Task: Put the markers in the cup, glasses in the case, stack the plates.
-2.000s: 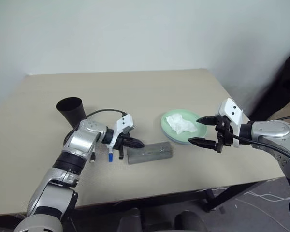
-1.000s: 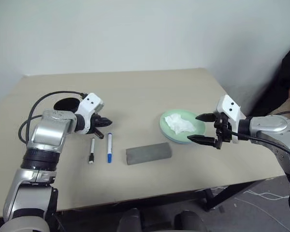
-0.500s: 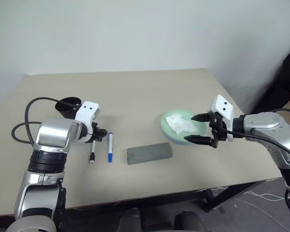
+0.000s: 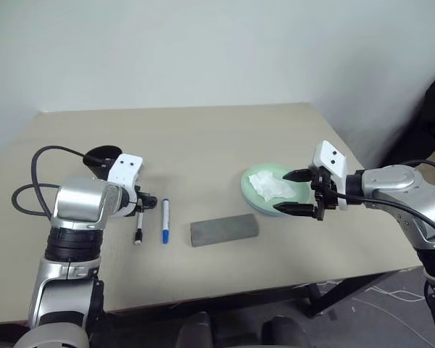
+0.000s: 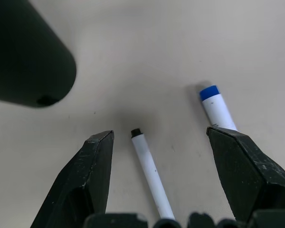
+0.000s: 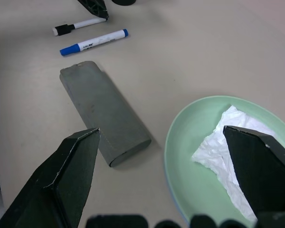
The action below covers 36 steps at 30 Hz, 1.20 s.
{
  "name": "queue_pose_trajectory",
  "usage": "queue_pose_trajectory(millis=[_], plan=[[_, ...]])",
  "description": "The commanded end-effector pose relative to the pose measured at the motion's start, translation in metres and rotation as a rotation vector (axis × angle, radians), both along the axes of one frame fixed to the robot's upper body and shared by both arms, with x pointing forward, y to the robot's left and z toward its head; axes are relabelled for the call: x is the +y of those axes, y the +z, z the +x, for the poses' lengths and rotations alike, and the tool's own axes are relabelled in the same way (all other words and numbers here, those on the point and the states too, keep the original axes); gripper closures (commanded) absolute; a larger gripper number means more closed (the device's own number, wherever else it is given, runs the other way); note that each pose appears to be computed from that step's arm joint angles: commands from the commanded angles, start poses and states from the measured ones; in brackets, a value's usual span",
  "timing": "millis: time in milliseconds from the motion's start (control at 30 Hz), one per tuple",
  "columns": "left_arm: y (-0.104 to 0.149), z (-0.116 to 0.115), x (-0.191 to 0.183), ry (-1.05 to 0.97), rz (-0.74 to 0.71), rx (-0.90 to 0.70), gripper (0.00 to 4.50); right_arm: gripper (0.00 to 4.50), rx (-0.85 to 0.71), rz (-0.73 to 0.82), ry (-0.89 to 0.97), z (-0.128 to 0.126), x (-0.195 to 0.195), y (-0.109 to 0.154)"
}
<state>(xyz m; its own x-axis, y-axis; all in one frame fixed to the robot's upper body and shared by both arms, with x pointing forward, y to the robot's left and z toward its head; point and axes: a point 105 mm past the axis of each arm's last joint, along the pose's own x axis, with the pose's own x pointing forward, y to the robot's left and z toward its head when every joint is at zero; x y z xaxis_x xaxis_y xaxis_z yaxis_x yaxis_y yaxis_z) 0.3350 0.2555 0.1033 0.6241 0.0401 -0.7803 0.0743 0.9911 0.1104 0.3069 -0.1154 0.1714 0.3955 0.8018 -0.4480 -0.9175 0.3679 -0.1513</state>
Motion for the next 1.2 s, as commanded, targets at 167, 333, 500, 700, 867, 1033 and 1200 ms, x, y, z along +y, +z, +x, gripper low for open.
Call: queue_pose_trajectory(millis=[167,333,500,700,867,1033,1200], plan=[[-0.017,-0.006,0.008,0.084,-0.001,0.031,1.21,0.0,-0.058,0.009,-0.001,0.003,0.001,0.013],[-0.024,-0.009,0.01,0.111,-0.019,0.057,1.21,0.0,-0.059,0.01,-0.004,0.003,0.001,0.013],[-0.026,-0.008,0.006,0.101,-0.005,0.065,1.21,0.0,-0.06,0.013,-0.006,0.003,0.002,0.013],[-0.026,-0.003,0.006,0.081,0.023,0.06,1.83,0.0,-0.063,0.016,-0.01,0.002,0.002,0.013],[-0.027,-0.001,0.007,0.066,0.047,0.07,3.5,0.0,-0.068,0.02,-0.016,0.003,0.002,0.014],[-0.03,-0.001,0.008,0.046,0.066,0.08,4.49,0.0,-0.073,0.021,-0.019,0.004,0.002,0.015],[-0.021,0.007,0.0,-0.023,0.046,0.025,4.49,0.0,-0.073,0.02,-0.023,0.004,0.001,0.015]])
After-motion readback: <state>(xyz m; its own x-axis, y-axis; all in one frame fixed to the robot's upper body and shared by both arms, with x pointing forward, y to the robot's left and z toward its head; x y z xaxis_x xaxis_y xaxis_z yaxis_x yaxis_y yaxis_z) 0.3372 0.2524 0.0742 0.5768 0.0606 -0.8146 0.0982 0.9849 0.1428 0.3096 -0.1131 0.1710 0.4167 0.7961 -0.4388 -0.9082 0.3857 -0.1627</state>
